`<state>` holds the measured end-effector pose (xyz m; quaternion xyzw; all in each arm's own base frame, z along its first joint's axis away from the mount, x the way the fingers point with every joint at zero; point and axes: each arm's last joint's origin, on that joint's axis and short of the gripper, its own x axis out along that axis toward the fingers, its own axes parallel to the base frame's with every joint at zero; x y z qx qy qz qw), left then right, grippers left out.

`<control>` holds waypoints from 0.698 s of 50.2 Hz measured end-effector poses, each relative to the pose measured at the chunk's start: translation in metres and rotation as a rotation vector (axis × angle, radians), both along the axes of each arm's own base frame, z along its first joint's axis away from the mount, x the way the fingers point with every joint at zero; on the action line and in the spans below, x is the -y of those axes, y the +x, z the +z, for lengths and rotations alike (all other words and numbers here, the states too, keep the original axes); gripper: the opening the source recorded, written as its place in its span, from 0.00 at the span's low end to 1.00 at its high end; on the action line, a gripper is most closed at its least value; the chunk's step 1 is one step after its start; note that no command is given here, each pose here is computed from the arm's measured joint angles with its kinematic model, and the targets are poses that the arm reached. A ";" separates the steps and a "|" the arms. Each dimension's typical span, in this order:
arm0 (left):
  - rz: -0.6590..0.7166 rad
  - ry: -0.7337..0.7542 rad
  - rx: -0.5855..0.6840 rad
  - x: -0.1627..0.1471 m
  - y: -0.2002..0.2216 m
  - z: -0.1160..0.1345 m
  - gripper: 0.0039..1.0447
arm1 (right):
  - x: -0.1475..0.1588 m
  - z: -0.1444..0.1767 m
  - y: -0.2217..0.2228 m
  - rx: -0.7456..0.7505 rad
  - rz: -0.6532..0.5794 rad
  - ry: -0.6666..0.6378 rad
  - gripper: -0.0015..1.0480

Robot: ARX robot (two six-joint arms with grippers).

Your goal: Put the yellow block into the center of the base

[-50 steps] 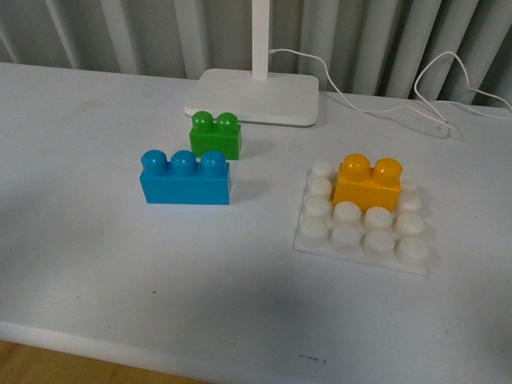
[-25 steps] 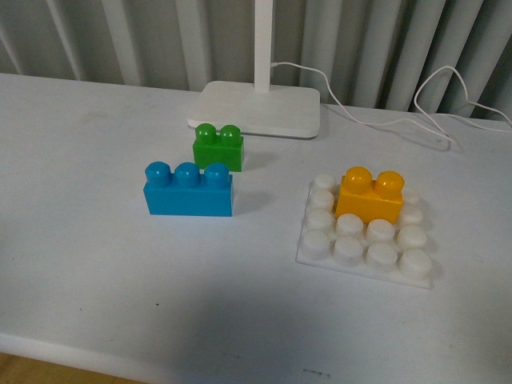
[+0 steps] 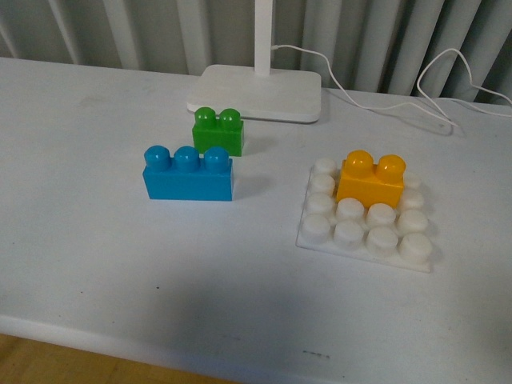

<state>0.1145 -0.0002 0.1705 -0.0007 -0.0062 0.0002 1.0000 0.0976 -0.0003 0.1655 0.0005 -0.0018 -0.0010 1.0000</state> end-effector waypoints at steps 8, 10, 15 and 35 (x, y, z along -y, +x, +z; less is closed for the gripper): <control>-0.003 0.000 0.003 0.000 -0.003 0.000 0.04 | 0.000 0.000 0.000 0.000 0.000 0.000 0.91; -0.003 0.000 0.003 0.000 -0.004 0.000 0.04 | 0.000 0.000 0.000 0.000 0.000 0.000 0.91; -0.003 0.000 0.003 0.000 -0.005 0.000 0.04 | 0.000 0.000 0.000 0.000 0.000 0.000 0.91; -0.003 -0.001 -0.003 0.000 -0.017 -0.003 0.19 | 0.000 0.000 0.000 0.000 0.000 0.000 0.91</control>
